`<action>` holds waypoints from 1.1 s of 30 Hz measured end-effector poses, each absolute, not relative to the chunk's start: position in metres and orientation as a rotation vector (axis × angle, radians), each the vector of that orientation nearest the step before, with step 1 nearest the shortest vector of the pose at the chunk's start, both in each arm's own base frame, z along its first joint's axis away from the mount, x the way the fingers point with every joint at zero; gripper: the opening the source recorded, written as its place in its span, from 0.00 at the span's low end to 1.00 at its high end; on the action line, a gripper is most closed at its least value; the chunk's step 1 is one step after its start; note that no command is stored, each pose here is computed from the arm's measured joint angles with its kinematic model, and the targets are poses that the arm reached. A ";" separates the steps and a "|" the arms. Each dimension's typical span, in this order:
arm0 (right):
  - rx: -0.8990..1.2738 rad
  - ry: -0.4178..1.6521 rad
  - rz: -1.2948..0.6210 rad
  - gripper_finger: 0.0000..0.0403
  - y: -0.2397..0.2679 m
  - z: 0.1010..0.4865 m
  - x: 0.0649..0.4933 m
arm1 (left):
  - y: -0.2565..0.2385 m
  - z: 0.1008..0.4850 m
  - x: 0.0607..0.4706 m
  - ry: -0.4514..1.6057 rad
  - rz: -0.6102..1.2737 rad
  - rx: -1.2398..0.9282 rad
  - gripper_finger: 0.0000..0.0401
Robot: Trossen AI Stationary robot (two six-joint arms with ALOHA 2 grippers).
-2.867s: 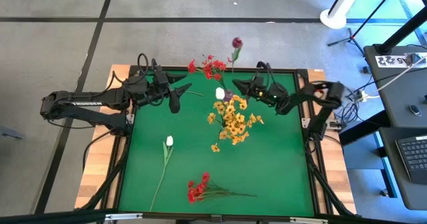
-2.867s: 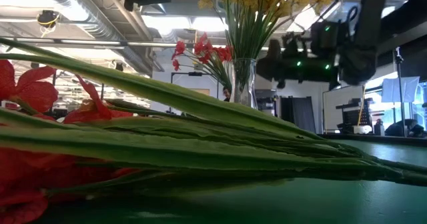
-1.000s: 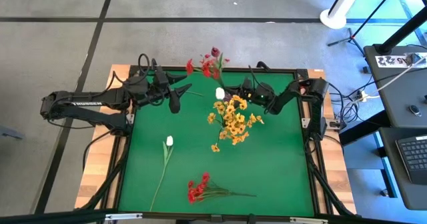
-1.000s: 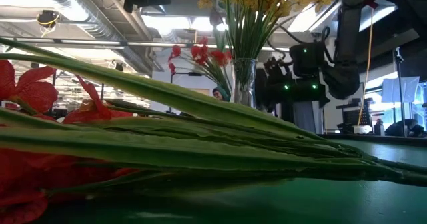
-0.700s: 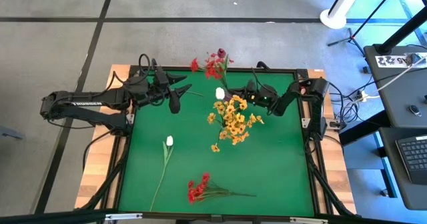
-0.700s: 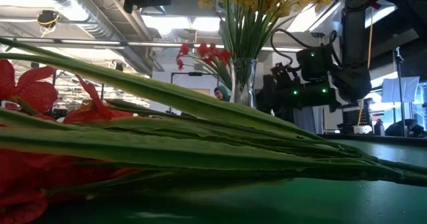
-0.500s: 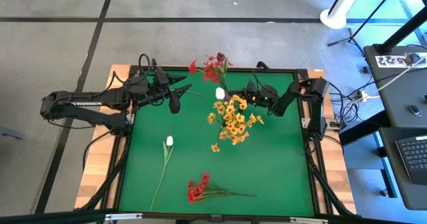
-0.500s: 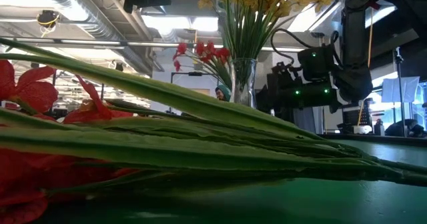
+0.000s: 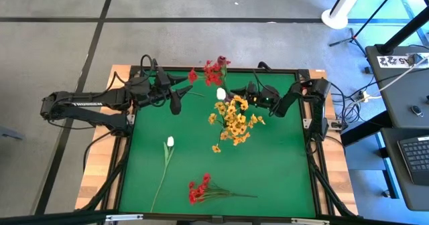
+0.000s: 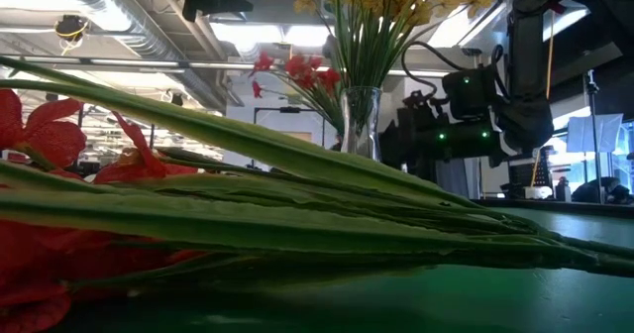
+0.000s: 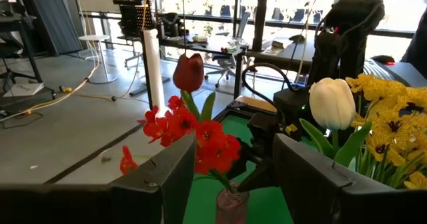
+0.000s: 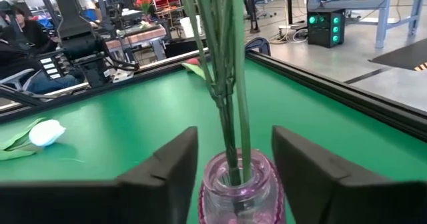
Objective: Sort flowers into vase by color
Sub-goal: Put the red flowers into the violet vase
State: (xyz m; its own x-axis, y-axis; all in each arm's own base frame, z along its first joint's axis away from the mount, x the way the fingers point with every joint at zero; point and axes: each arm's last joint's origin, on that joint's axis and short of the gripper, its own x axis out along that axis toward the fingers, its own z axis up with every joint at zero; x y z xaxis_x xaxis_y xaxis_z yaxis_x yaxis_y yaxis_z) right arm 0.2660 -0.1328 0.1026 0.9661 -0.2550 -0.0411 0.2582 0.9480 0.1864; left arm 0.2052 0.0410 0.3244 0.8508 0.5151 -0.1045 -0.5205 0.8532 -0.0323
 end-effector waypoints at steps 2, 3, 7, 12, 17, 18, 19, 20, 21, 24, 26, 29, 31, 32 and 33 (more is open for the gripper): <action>0.191 0.014 -0.251 0.53 -0.132 0.104 0.265 | 0.041 0.324 0.205 0.093 0.546 -0.060 0.49; 0.190 0.011 -0.248 0.55 -0.132 0.105 0.264 | 0.041 0.324 0.205 0.093 0.546 -0.060 0.49; 0.162 -0.026 -0.260 0.60 -0.128 0.120 0.254 | 0.041 0.324 0.205 0.098 0.546 -0.060 0.49; 0.117 -0.059 -0.291 0.62 -0.124 0.144 0.233 | 0.041 0.322 0.205 0.113 0.547 -0.058 0.49; 0.107 -0.018 -0.272 0.62 -0.114 0.164 0.215 | 0.041 0.318 0.207 0.153 0.550 -0.055 0.49; 0.098 -0.004 -0.252 0.62 -0.112 0.169 0.212 | 0.042 0.316 0.208 0.163 0.553 -0.056 0.49; 0.092 0.009 -0.233 0.62 -0.110 0.174 0.209 | 0.042 0.315 0.209 0.178 0.558 -0.061 0.49; 0.086 0.021 -0.218 0.62 -0.107 0.179 0.206 | 0.042 0.312 0.209 0.204 0.563 -0.064 0.49; 0.084 0.034 -0.211 0.62 -0.105 0.184 0.203 | 0.042 0.309 0.209 0.226 0.566 -0.064 0.49; 0.064 0.057 -0.238 0.62 -0.098 0.200 0.189 | 0.043 0.304 0.211 0.262 0.573 -0.060 0.49; 0.043 0.049 -0.287 0.62 -0.094 0.211 0.178 | 0.043 0.302 0.213 0.275 0.575 -0.061 0.49; 0.029 0.030 -0.324 0.62 -0.087 0.224 0.163 | 0.043 0.300 0.214 0.288 0.575 -0.059 0.49; 0.031 0.034 -0.327 0.62 -0.082 0.229 0.155 | 0.044 0.301 0.216 0.269 0.575 -0.061 0.49; 0.031 0.038 -0.336 0.62 -0.080 0.230 0.151 | 0.044 0.301 0.217 0.267 0.575 -0.061 0.49; 0.031 0.038 -0.344 0.62 -0.078 0.232 0.147 | 0.044 0.300 0.217 0.275 0.575 -0.059 0.49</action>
